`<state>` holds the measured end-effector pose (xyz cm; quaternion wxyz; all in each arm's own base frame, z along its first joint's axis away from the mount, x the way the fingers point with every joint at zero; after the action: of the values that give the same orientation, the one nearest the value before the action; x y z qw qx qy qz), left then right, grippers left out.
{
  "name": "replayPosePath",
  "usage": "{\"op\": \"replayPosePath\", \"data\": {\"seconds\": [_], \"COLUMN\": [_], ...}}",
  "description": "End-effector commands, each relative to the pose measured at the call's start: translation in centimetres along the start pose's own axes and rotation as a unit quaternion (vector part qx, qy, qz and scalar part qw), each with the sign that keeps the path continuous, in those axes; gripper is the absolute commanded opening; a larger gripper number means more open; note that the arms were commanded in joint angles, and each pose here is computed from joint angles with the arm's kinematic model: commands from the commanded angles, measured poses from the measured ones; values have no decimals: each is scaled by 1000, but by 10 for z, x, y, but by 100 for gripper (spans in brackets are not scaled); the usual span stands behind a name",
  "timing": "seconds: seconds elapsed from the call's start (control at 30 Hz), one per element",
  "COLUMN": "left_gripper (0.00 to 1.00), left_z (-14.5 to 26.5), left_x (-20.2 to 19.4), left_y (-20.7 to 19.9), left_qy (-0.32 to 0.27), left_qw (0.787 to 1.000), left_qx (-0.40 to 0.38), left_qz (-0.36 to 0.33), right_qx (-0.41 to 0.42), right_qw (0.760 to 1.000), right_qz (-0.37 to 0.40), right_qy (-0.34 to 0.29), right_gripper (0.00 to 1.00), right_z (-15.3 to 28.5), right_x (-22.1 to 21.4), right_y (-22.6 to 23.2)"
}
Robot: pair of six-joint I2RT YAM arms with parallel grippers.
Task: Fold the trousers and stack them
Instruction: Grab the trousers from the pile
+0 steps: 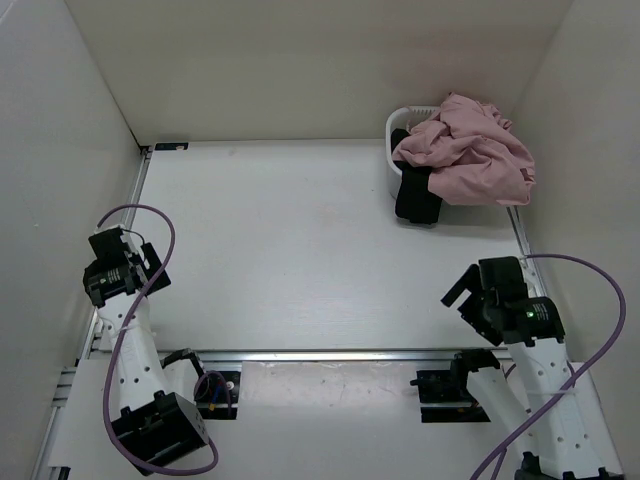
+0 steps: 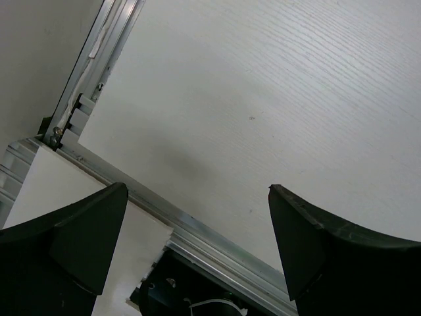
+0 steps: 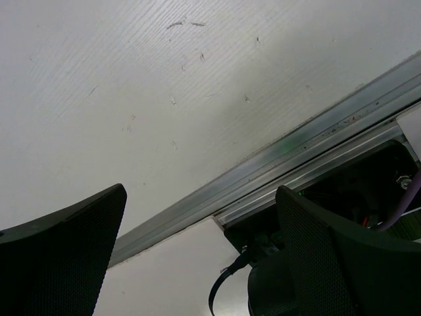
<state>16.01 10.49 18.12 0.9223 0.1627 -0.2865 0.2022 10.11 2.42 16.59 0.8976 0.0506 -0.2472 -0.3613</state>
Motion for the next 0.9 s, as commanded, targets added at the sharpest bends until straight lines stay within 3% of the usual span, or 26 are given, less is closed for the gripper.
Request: {"op": "replayPosePath", "data": {"seconds": [0.0, 0.13, 0.2, 0.37, 0.5, 0.53, 0.6, 0.73, 0.87], "left_gripper": [100, 100, 100, 100, 100, 100, 100, 100, 100], "left_z": [2, 1, 2, 9, 17, 17, 19, 14, 6], "left_x": [0, 0, 4, 13, 28, 30, 37, 39, 38], "left_y": [-2, -8, -15, -27, -31, -30, -31, -32, -34], "left_qy": [-5, -3, -6, -17, -34, -34, -41, -27, -10], "left_qw": [1000, 1000, 998, 994, 992, 992, 991, 991, 991], "left_qx": [-10, -30, -59, -108, -125, -125, -127, -128, -130], "left_qz": [2, 2, 2, 2, -1, -1, -4, -5, -6], "right_qx": [21, 75, 127, 97, 87, 66, 42, -13, -57], "right_qw": [1000, 990, 974, 936, 921, 926, 928, 926, 947], "right_qz": [11, 92, 126, 168, 223, 237, 266, 233, 177], "right_qy": [-20, -80, -139, -292, -308, -286, -257, -298, -262], "right_gripper": [99, 99, 99, 99, 99, 99, 99, 99, 99], "right_z": [3, 25, 44, 66, 32, 18, -47, -99, -159], "right_x": [14, 61, 104, 218, 296, 302, 320, 336, 335], "right_y": [15, 57, 102, 179, 271, 275, 309, 306, 285]}}
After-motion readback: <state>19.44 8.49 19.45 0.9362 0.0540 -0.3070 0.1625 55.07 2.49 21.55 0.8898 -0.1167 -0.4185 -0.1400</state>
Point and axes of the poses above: each gripper's point midway between its finger pads, its own z axis back along the fingers, its own y axis along the line the jaws close on, x = y × z, the point moved 4 cm from there along z, back along the fingers, and after that the axes turned 5 degrees about -z, right-handed, at the moved point
